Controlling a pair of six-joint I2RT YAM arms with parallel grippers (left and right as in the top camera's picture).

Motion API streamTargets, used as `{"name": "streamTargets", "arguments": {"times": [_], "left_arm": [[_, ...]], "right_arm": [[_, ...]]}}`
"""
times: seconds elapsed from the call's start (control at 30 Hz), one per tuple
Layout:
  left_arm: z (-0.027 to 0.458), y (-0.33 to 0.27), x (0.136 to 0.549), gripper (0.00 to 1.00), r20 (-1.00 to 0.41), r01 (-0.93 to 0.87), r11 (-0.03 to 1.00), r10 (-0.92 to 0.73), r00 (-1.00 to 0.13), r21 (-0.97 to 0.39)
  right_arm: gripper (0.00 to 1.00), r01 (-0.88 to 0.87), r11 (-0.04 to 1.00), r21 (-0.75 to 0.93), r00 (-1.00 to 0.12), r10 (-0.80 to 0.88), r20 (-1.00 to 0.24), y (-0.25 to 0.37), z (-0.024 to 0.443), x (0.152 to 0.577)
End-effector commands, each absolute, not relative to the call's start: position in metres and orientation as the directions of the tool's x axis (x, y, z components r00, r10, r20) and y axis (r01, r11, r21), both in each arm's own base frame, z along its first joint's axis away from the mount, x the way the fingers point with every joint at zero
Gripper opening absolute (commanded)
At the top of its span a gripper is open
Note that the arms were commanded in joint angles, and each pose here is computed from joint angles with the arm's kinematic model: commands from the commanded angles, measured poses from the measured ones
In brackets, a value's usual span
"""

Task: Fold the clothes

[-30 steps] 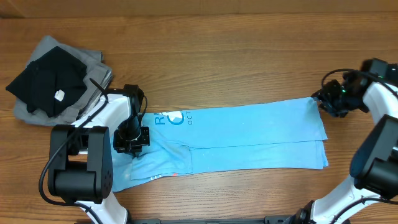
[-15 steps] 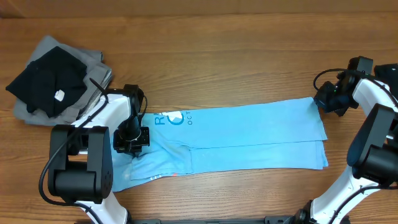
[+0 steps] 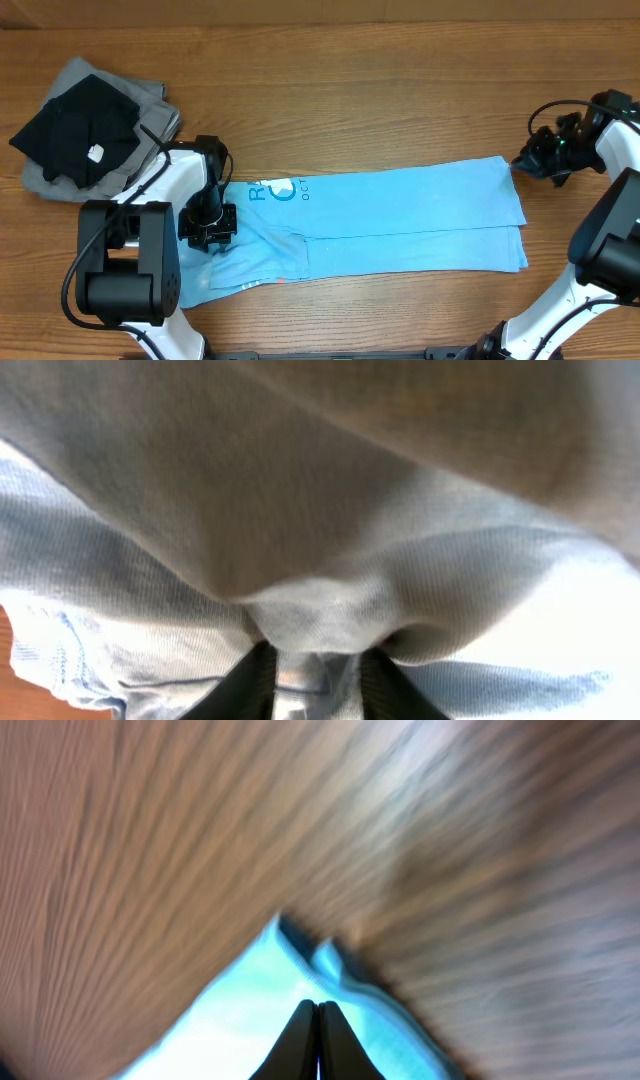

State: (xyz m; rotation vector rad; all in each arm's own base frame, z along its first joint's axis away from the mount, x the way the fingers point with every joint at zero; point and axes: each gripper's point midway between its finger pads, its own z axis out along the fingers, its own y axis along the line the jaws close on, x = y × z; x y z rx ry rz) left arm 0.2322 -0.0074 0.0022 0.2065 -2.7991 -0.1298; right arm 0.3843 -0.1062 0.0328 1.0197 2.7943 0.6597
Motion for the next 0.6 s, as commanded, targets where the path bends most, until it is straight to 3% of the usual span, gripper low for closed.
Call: {"name": "streamTargets", "arguments": {"times": [0.0,0.33,0.57], "left_arm": [[0.012,-0.017,0.248,0.36,0.307,-0.126,0.991,-0.134,-0.942,0.045],[0.069,-0.039,0.297,0.49,0.214,-0.114,0.989,-0.092,-0.972,-0.090],[0.075,-0.040,0.306,0.54,0.184,-0.112,0.989,-0.093,-0.978,-0.095]], "right_arm": [[0.04,0.539,0.686,0.489,-0.813,0.576,0.087,-0.081,0.041,0.387],[0.04,0.591,0.718,0.367,-0.806,0.534,0.255,-0.022,-0.003,0.342],[0.09,0.697,0.690,0.196,-0.717,0.681,0.150,-0.039,-0.048,0.338]]}}
